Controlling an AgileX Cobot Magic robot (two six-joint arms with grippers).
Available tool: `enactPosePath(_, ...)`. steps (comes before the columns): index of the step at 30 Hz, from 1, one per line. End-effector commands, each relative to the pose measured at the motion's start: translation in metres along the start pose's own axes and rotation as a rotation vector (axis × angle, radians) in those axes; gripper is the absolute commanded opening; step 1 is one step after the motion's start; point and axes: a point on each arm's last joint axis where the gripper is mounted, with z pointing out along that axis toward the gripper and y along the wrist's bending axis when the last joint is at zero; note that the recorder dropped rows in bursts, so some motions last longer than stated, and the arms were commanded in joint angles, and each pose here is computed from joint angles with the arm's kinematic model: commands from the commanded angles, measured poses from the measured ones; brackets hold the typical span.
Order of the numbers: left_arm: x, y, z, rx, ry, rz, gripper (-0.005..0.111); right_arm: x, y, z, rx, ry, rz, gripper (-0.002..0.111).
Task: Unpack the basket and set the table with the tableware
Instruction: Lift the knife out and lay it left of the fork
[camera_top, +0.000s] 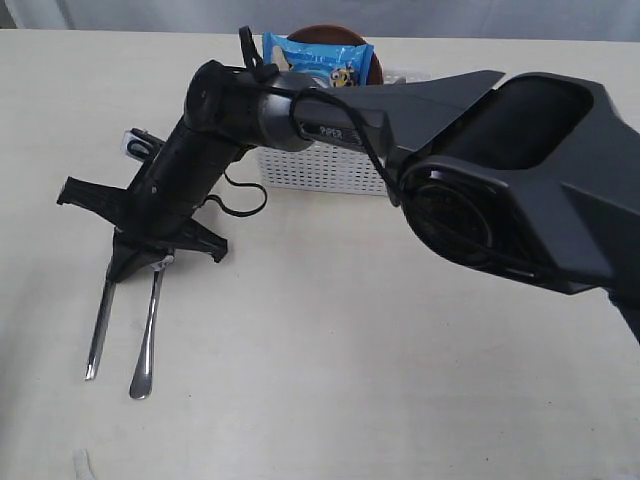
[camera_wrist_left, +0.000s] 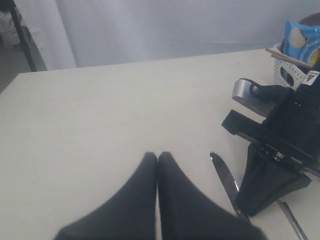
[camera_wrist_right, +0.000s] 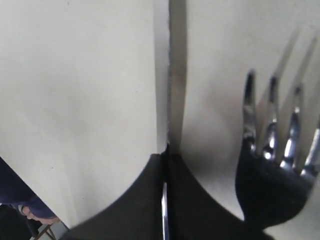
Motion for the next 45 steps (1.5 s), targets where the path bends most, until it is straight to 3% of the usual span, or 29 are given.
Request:
enactPosePath(1, 0.001, 0.000, 0.000, 0.004, -0.001, 0.002, 0.000, -0.003, -0.004, -0.006, 0.078, -0.037, -0.044, 0.000)
enactPosePath(17, 0.001, 0.000, 0.000, 0.004, -0.001, 0.002, 0.000, 0.019, 0.014, 0.002, 0.123, -0.032, 0.019, 0.000)
enactPosePath(28, 0.001, 0.000, 0.000, 0.004, -0.001, 0.002, 0.000, 0.021, 0.004, 0.003, 0.275, -0.060, 0.073, 0.000)
enactPosePath(38, 0.001, 0.000, 0.000, 0.004, -0.001, 0.002, 0.000, 0.026, 0.012, 0.002, 0.262, -0.075, 0.061, 0.000)
enactPosePath(45, 0.001, 0.000, 0.000, 0.004, -0.001, 0.002, 0.000, 0.032, 0.051, -0.044, 0.146, -0.194, -0.049, 0.000)
